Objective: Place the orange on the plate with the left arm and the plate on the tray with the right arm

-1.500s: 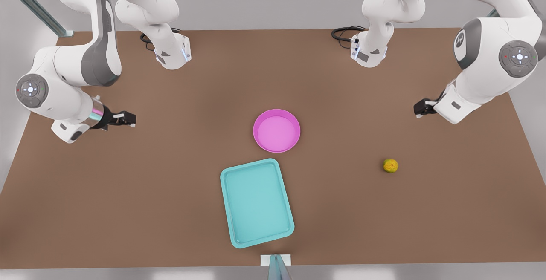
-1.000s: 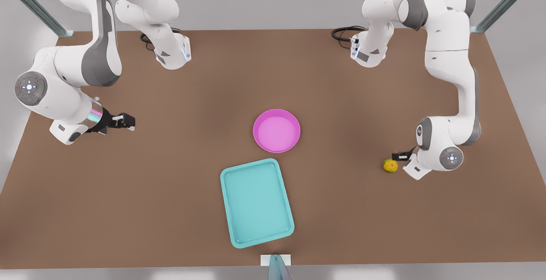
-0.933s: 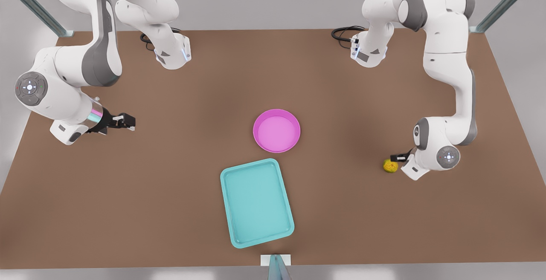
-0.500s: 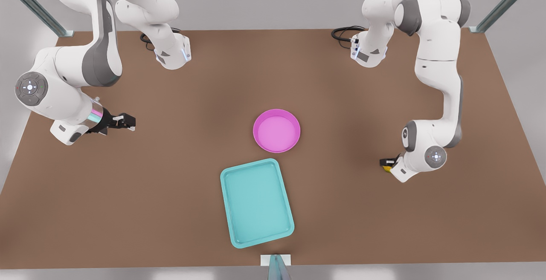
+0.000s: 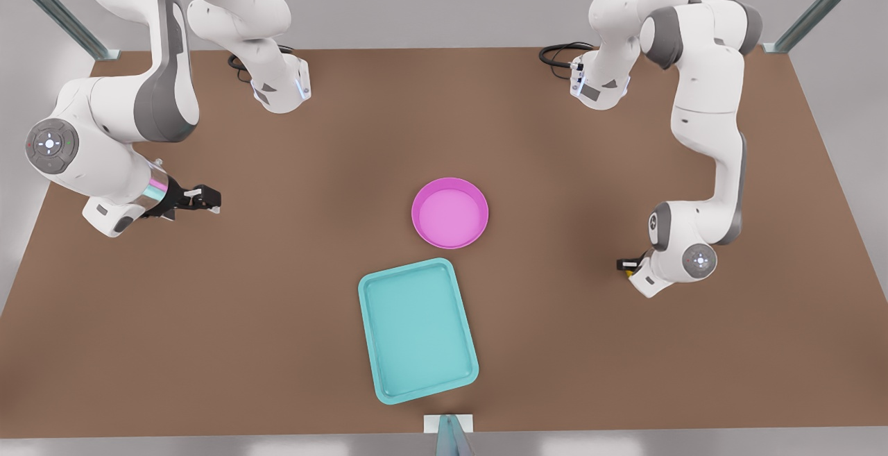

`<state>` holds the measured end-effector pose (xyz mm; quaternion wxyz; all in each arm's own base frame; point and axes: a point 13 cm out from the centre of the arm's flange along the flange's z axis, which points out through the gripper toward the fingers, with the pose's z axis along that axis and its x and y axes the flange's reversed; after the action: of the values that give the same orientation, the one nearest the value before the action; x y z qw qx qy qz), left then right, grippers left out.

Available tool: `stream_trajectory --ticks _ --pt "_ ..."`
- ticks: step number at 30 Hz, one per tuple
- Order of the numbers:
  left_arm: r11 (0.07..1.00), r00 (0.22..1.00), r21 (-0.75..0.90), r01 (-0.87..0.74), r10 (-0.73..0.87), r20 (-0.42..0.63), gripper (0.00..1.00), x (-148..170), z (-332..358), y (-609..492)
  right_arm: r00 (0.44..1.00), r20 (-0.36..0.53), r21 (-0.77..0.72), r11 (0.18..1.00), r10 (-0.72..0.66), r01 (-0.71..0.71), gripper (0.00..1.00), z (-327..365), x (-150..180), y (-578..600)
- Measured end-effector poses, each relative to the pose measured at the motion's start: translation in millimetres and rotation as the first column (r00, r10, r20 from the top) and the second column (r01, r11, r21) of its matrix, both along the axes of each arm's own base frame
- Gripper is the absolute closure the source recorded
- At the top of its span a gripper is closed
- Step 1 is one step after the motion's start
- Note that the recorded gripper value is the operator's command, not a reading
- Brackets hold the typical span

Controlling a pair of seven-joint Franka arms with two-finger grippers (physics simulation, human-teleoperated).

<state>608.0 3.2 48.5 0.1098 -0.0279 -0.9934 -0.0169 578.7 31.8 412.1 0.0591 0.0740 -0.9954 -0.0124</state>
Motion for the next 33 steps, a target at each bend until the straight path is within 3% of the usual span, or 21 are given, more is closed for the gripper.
stream_trajectory --ticks 4,5,10,15,16,17,18,21,22,24,26,27,30,33 --pt "0.983 0.976 -0.007 0.184 -0.181 0.124 0.46 49.3 102.9 -167.3 1.000 -0.001 0.000 1.000 0.000 0.000 0.00 0.0 -0.2 0.0" --pt "0.968 0.958 -0.009 0.250 -0.246 0.147 0.46 45.0 127.3 -234.1 1.000 -0.001 0.000 1.000 0.000 0.000 0.00 0.0 -0.2 0.0" --pt "0.925 0.923 -0.006 0.380 -0.379 0.057 0.45 -61.2 117.5 -425.0 1.000 -0.001 0.000 1.000 0.001 -0.001 0.00 -0.1 -0.3 0.1" --pt "0.959 0.959 -0.010 0.284 -0.285 -0.017 0.44 -94.9 94.7 -459.6 1.000 -0.008 0.000 1.000 0.001 -0.001 0.00 -2.8 -1.6 0.1" --pt "0.964 0.963 -0.015 0.266 -0.266 -0.035 0.29 -104.7 92.7 -467.0 1.000 -0.019 0.000 1.000 0.002 -0.002 0.00 -8.3 -3.1 0.8" --pt "0.969 0.967 -0.017 0.246 -0.247 -0.055 0.06 -113.5 88.1 -471.8 0.999 -0.031 0.001 1.000 0.007 -0.007 0.00 -14.4 -4.9 3.4" --pt "0.974 0.971 -0.015 0.228 -0.228 -0.076 0.00 -121.6 81.5 -474.7 0.999 -0.038 0.001 1.000 0.014 -0.014 0.00 -18.1 -6.0 7.5" --pt "0.985 0.978 0.000 0.175 -0.174 -0.114 0.00 -135.0 75.7 -478.1 0.999 -0.047 0.002 1.000 0.027 -0.027 0.00 -22.6 -7.2 14.5" --pt "0.989 0.983 0.008 0.149 -0.147 -0.110 0.00 -128.8 90.7 -471.6 0.998 -0.052 0.005 1.000 0.027 -0.027 0.00 -25.1 -7.1 15.5" --pt "0.999 0.998 0.038 -0.021 0.023 -0.055 0.00 -61.3 170.3 -384.3 0.990 -0.127 0.044 0.998 0.058 -0.053 0.00 -66.7 -16.1 46.4" --pt "0.969 0.971 0.063 -0.239 0.238 0.024 0.00 10.9 255.7 -243.4 0.968 -0.215 0.119 0.987 0.130 -0.106 0.00 -127.6 -62.7 117.5" --pt "0.944 0.947 0.086 -0.320 0.315 0.063 0.00 29.8 287.3 -179.5 0.960 -0.231 0.158 0.980 0.157 -0.122 0.00 -149.1 -91.4 150.9" --pt "0.890 0.899 0.134 -0.436 0.424 0.108 0.00 34.1 348.0 -55.1 0.952 -0.205 0.225 0.958 0.227 -0.180 0.00 -193.2 -163.5 241.9" --pt "0.908 0.913 0.100 -0.407 0.401 0.080 0.00 12.8 386.5 -33.1 0.966 -0.150 0.252 0.953 0.210 -0.168 0.00 -233.1 -190.4 285.5"
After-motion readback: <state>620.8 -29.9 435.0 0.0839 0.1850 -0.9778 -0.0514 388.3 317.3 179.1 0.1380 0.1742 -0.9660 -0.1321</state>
